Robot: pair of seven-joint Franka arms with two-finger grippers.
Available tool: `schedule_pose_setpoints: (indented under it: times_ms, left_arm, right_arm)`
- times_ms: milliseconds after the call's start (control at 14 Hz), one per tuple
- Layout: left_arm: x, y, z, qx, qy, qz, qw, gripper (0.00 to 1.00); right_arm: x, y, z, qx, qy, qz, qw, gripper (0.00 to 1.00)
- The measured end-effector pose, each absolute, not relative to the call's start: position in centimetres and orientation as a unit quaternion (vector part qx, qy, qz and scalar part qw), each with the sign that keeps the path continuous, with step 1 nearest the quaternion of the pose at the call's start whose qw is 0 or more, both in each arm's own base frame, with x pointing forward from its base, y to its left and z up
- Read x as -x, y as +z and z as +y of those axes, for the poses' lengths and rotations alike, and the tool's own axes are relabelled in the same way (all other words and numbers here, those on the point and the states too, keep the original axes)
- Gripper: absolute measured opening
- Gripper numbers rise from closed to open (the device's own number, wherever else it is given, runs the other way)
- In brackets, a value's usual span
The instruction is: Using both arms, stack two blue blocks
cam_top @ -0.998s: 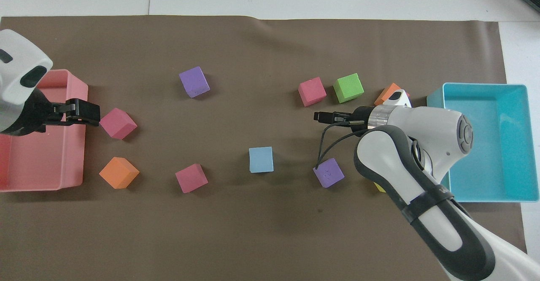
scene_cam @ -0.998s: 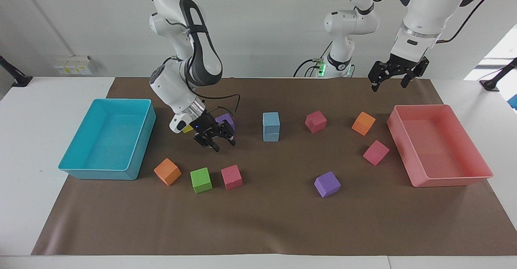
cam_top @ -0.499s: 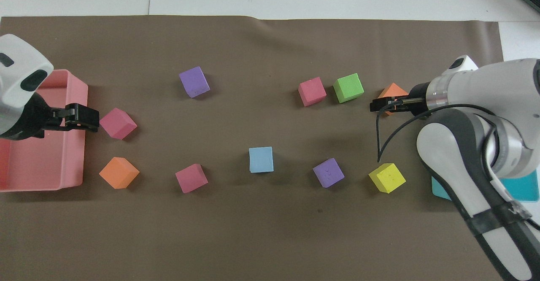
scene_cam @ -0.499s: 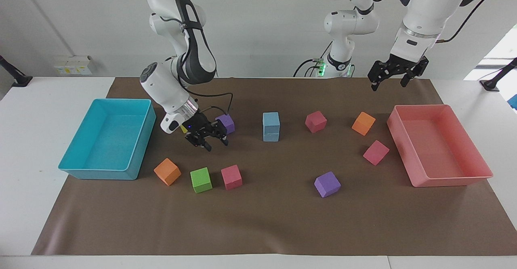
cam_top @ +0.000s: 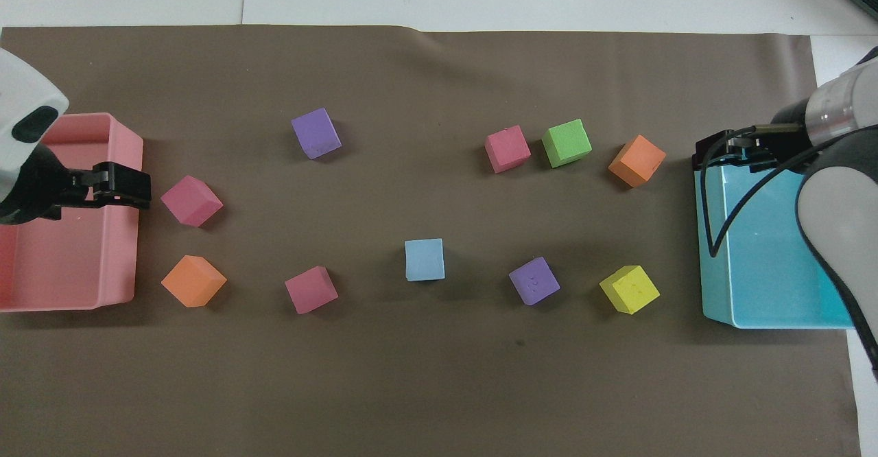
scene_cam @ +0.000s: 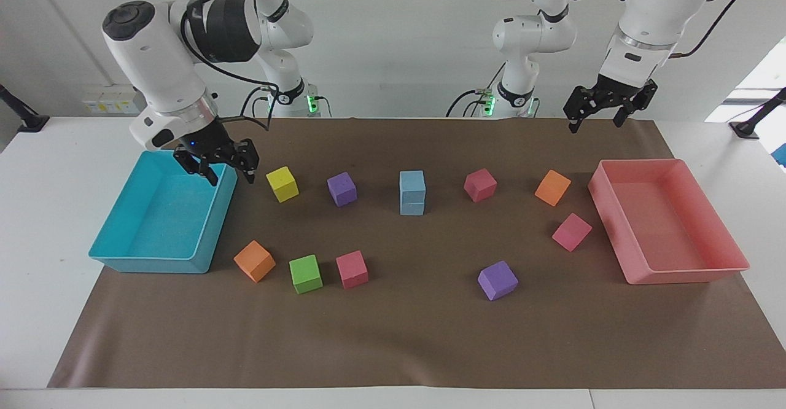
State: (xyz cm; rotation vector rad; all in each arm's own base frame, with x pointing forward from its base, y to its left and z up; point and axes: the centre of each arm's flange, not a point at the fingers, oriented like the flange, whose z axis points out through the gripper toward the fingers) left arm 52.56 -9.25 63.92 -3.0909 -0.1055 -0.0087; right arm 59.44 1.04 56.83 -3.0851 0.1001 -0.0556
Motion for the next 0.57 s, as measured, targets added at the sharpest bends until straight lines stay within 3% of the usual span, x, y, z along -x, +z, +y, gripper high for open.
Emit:
schedule_pose_setpoints:
  times_ms: [214, 356, 570]
  left_arm:
    - [-52.6, 63.9, -9.2, 0.999, -0.002, -0.035, 0.025, 1.0]
    - [-52.6, 63.9, -9.0, 0.999, -0.001, -0.036, 0.025, 1.0]
    - [-52.5, 63.9, -8.9, 0.999, 0.001, -0.037, 0.025, 1.0]
  right_arm:
    - [-58.9, 58.6, -0.2, 0.996, -0.008, 0.083, -0.013, 0.86]
    - [-58.1, 60.0, -0.8, 0.993, -0.01, 0.111, -0.023, 0.99]
    - [-56.2, 61.7, -1.9, 0.991, 0.004, 0.13, -0.024, 1.0]
